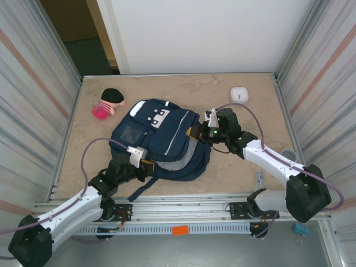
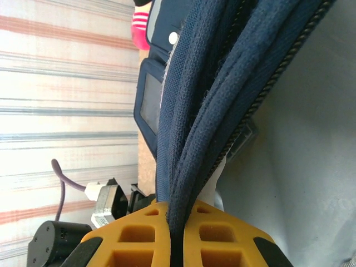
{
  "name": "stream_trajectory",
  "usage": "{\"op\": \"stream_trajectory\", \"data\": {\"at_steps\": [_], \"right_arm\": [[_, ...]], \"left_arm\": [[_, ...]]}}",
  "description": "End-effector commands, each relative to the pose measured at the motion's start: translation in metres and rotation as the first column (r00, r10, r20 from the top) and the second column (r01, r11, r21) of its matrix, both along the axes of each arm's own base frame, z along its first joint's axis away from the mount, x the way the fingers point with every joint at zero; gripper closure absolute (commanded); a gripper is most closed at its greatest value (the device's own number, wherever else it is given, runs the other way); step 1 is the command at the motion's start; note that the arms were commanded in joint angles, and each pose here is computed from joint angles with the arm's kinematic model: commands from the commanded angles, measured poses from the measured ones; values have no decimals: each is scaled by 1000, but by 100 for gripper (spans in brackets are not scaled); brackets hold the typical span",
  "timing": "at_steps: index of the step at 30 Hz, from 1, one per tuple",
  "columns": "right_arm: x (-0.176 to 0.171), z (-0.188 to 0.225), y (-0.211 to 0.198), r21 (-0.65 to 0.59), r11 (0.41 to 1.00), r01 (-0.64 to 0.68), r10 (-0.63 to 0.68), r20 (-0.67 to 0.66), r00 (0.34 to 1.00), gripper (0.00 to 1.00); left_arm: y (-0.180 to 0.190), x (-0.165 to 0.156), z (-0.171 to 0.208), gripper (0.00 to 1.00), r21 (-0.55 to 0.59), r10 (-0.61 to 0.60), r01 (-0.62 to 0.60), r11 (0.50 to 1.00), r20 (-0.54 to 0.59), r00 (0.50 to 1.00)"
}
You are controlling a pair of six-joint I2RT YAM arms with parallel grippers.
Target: Pack books, pencil case, and school supplies into a backpack
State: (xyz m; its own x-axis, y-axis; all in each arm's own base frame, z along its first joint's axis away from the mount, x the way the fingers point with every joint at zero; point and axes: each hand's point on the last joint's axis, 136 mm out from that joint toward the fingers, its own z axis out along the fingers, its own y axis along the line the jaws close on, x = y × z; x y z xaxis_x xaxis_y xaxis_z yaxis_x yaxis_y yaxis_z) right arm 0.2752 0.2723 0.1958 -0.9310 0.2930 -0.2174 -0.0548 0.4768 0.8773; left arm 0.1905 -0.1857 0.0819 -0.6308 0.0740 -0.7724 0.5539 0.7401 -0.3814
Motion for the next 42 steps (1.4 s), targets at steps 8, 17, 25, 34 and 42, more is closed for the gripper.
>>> {"op": "stream_trajectory", "data": {"at_steps": [8, 17, 25, 34, 42], "right_arm": [[9, 5, 2, 1, 1000, 25, -25, 60, 998, 96], [11, -7, 9, -3, 1000, 13, -12, 37, 999, 98], [14, 45, -3, 10, 1000, 1, -3, 141, 990, 97], [17, 60, 0, 25, 999, -28, 23, 163, 986, 97], [15, 60, 1, 30, 999, -42, 37, 161, 986, 97]], "left_arm": [[-21, -12, 17, 100, -48, -142, 146, 988, 72, 987], [-23, -18, 18, 97, -14, -134, 135, 991, 44, 990], [33, 15, 13, 42, 94, 207, -218, 971, 117, 971], [16, 15, 3, 41, 94, 98, -116, 989, 173, 980], [-10, 15, 4, 46, 102, -49, 27, 994, 218, 975]]}}
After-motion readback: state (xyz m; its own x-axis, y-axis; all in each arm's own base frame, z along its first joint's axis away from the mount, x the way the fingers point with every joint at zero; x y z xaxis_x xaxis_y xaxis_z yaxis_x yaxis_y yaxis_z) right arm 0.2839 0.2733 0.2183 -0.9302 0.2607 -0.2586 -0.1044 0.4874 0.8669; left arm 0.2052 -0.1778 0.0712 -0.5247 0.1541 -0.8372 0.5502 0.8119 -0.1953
